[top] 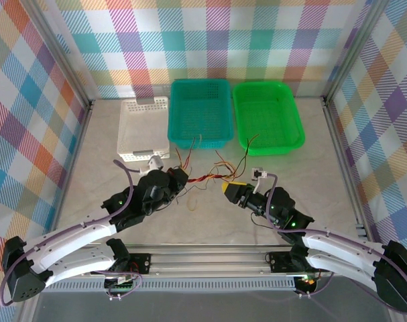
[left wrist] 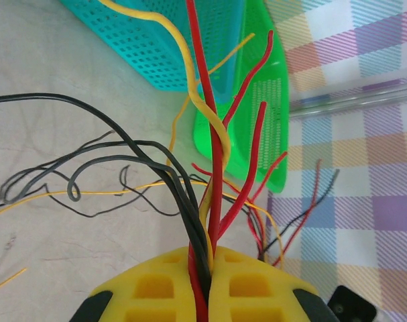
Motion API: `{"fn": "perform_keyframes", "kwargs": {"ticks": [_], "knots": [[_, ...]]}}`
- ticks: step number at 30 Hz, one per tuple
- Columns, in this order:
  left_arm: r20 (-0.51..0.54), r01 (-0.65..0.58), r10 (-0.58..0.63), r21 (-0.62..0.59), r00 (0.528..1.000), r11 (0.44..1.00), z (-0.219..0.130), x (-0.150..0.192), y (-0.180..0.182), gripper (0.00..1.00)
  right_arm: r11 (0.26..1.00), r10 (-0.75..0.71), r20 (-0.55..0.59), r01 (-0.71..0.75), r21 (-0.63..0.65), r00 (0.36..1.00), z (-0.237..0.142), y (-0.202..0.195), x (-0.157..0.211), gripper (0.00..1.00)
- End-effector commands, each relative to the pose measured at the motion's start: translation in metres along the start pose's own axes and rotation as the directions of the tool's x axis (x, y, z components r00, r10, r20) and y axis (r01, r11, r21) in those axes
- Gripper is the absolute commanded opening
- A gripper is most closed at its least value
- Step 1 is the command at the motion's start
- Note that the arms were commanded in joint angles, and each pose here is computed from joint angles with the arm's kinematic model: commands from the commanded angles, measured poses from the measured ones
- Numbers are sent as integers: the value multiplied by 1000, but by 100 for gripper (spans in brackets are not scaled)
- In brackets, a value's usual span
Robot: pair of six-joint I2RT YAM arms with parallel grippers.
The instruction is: Untangle the cables
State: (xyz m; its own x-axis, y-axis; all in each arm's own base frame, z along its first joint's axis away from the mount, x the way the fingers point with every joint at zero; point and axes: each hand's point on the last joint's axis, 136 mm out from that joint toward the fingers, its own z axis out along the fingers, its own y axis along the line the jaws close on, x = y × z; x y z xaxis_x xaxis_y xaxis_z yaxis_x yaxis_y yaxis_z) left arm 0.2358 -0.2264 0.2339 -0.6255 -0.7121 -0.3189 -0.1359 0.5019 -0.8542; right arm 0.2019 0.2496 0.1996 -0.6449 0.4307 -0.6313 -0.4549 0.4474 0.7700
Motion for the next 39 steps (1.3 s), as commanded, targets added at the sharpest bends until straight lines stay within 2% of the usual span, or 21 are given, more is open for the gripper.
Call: {"fn": "perform_keyframes", "kwargs": {"ticks": [1,9,18,22,31,35,39], "knots": [[40,62,-67,116,997,991,-21,-18,-41,0,997,-69,24,70,-42,997,-1,9,-3,54],[8,127,-131,193,991,973,-33,-22,-70,0,988,-147,21,148,-48,989,0,14,1,58],[-16,140,-139,195,990,971,-33,-14,-73,0,978,-208,109,208,16,972,6,20,-24,61],[-27,140,-137,205,990,969,-35,-10,-78,0,971,-237,104,233,49,966,16,17,-27,61],[-42,131,-125,211,991,969,-38,-3,-82,0,965,-255,186,238,108,949,25,13,-44,55],[-42,130,-124,212,991,969,-39,-2,-82,0,956,-259,212,220,192,942,23,0,-52,51],[-49,129,-121,220,991,967,-41,1,-84,0,956,-255,220,211,205,942,24,-2,-54,44]]}}
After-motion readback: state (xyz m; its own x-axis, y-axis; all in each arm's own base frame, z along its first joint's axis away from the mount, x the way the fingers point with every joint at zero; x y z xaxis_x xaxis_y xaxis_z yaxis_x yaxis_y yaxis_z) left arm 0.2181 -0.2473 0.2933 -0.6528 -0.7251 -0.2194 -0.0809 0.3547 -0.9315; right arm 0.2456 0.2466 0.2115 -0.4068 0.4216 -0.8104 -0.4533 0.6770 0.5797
